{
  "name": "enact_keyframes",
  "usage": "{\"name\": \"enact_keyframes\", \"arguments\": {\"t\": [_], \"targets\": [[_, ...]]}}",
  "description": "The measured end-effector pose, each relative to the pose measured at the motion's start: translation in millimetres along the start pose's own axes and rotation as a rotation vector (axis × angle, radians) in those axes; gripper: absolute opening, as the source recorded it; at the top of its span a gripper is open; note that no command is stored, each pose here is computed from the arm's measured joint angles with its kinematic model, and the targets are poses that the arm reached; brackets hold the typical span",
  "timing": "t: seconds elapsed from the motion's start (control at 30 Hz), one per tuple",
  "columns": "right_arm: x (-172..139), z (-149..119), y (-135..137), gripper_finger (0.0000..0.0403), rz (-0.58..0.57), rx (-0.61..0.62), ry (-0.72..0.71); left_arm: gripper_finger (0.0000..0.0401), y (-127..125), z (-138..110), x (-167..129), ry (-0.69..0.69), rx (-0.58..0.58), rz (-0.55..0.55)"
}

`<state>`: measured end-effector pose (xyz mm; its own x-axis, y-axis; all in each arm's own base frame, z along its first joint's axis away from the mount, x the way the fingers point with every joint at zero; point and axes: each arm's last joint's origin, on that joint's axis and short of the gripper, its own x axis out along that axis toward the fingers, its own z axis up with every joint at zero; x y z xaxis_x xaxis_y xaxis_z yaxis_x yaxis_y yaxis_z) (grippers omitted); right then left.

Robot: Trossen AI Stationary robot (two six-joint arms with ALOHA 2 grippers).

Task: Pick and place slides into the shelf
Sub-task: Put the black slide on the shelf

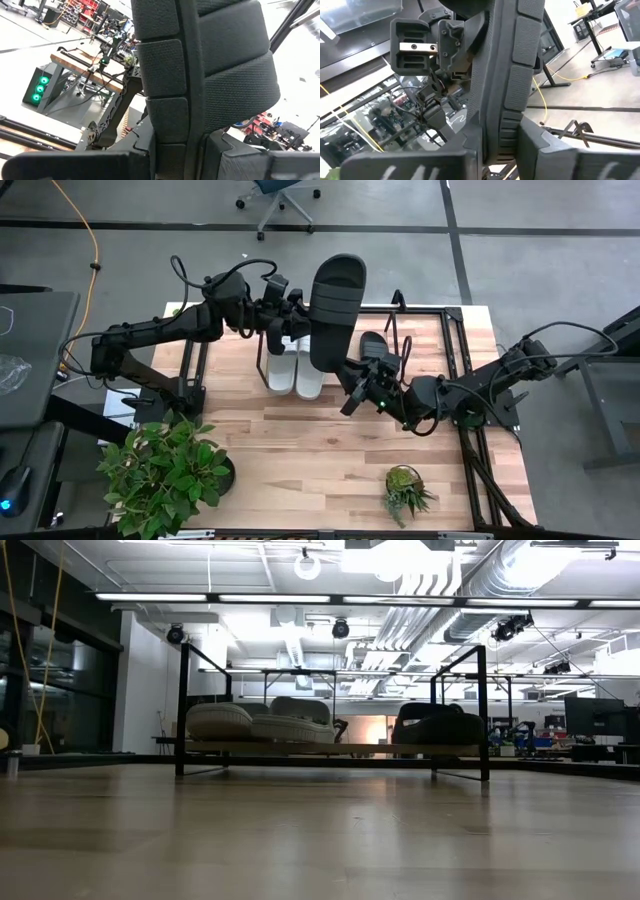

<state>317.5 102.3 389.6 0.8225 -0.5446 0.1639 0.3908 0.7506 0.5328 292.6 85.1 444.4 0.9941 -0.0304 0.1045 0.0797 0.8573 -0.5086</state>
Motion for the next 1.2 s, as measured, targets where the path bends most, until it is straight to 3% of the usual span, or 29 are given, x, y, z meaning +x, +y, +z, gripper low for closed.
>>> {"name": "enact_keyframes", "arguments": {"t": [0.27,0.57,0.73,0.9,1.2], "targets": [[-2.3,-1.0,0.6,0.0038,-0.033,-0.037,-0.007,0.0098,0.4,-1.6,0.7,0.023,0.028,-0.018],[-8.4,8.1,4.3,0.0035,-0.121,-0.092,-0.085,0.0210,8.6,-15.5,0.6,0.159,0.039,0.044],[-10.4,13.5,4.3,0.0035,-0.164,-0.081,-0.113,0.0247,9.0,-18.7,0.1,0.201,0.067,0.026],[-24.5,21.4,9.7,0.0035,-0.202,-0.117,-0.112,0.0247,7.2,-18.9,-0.1,0.224,0.091,-0.038],[-77.7,58.9,19.9,0.0035,-0.200,-0.115,-0.045,0.0200,3.9,-19.9,-0.8,0.262,0.177,-0.156]]}}
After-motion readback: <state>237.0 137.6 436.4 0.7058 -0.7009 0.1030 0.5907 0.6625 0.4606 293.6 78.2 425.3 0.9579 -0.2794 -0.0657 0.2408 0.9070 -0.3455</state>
